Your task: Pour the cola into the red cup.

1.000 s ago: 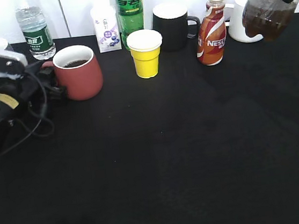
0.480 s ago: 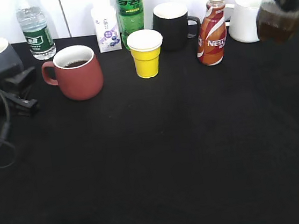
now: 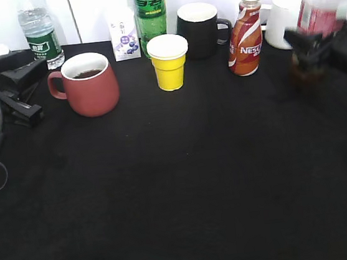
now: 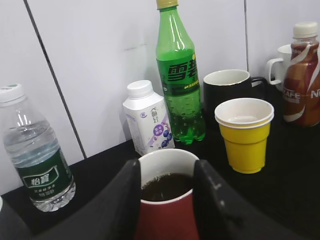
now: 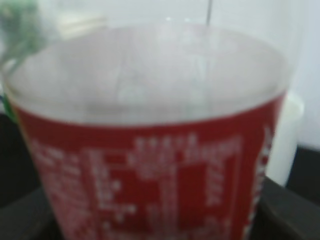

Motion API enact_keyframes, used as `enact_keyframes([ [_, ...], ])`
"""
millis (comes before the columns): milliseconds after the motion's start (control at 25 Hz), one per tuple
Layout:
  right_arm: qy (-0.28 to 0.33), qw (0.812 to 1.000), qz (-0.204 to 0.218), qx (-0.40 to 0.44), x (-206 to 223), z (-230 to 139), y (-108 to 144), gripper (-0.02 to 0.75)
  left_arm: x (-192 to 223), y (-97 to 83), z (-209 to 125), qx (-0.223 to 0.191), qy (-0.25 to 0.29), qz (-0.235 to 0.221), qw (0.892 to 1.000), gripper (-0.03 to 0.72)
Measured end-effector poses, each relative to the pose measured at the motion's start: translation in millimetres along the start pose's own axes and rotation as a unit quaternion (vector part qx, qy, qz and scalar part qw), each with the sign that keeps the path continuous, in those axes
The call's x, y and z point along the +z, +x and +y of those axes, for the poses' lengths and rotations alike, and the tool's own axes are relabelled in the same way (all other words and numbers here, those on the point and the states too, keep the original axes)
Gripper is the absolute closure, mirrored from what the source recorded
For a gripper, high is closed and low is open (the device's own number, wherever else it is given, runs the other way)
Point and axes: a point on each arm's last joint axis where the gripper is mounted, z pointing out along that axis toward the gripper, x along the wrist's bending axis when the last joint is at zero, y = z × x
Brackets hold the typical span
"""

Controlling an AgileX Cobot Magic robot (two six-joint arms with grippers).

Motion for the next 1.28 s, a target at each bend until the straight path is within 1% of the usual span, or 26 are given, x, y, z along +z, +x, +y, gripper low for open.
enact_keyframes([
  [80, -0.003, 1.000, -0.007, 0.009, 1, -7, -1, 0.246, 0, -0.1, 0, 0.000, 0.000, 0.000, 1.000, 0.416],
  [240, -0.005, 1.000, -0.010, 0.010, 1, -8, -2, 0.245, 0, -0.1, 0, 0.000, 0.000, 0.000, 1.000, 0.416],
  [280, -0.005, 1.000, -0.008, 0.010, 1, -8, -2, 0.190, 0, -0.1, 0, 0.000, 0.000, 0.000, 1.000, 0.416],
  [320, -0.005, 1.000, -0.008, 0.010, 1, -8, -2, 0.118, 0, 0.0, 0, 0.001, -0.001, 0.000, 1.000, 0.416],
  [360, -0.003, 1.000, -0.009, 0.010, 1, -8, -2, 0.084, -1, 0.0, 1, 0.001, -0.002, 0.000, 1.000, 0.416],
  [400, -0.006, 1.000, -0.009, 0.009, 0, -5, -1, 0.076, -1, 0.1, 2, 0.001, -0.004, 0.000, 1.000, 0.416],
  [520, -0.004, 1.000, -0.024, 0.015, -14, 2, 2, 0.073, -1, 0.2, 0, 0.001, 0.010, 0.001, 1.000, 0.416],
  [640, 0.026, 0.999, -0.033, 0.031, -34, -7, 9, 0.073, -1, 0.2, -2, 0.001, 0.019, 0.001, 1.000, 0.416],
  [760, 0.055, 0.995, -0.065, 0.054, -60, -14, 15, 0.073, -1, 0.2, -3, 0.002, 0.029, 0.001, 1.000, 0.416],
  [840, 0.061, 0.993, -0.078, 0.061, -76, -10, 19, 0.074, -4, 0.6, -9, -0.001, 0.071, 0.003, 0.997, 0.416],
  [880, 0.068, 0.993, -0.079, 0.062, -83, -8, 22, 0.078, -7, 1.8, -12, -0.006, 0.105, 0.010, 0.994, 0.416],
  [920, 0.087, 0.990, -0.083, 0.071, -88, -6, 24, 0.083, -10, 4.1, -14, -0.024, 0.141, 0.024, 0.989, 0.416],
  [960, 0.112, 0.987, -0.089, 0.080, -92, -2, 24, 0.087, -13, 7.7, -15, -0.047, 0.189, 0.043, 0.980, 0.416],
  [1000, 0.132, 0.983, -0.098, 0.084, -96, 6, 24, 0.090, -14, 11.9, -9, -0.065, 0.218, 0.058, 0.972, 0.416],
  [1040, 0.139, 0.981, -0.106, 0.088, -101, 16, 24, 0.091, -14, 15.6, 0, -0.082, 0.242, 0.070, 0.964, 0.416],
  [1120, 0.145, 0.978, -0.126, 0.080, -115, 46, 26, 0.104, -16, 21.4, 24, -0.124, 0.266, 0.087, 0.952, 0.416],
  [1200, 0.193, 0.966, -0.161, 0.060, -133, 76, 24, 0.111, -27, 22.5, 46, -0.148, 0.300, 0.087, 0.938, 0.416],
  [1240, 0.199, 0.961, -0.181, 0.057, -142, 95, 24, 0.117, -36, 21.7, 58, -0.160, 0.316, 0.085, 0.931, 0.416],
  [1280, 0.194, 0.958, -0.201, 0.066, -154, 115, 25, 0.127, -45, 21.0, 72, -0.169, 0.326, 0.081, 0.927, 0.416],
])
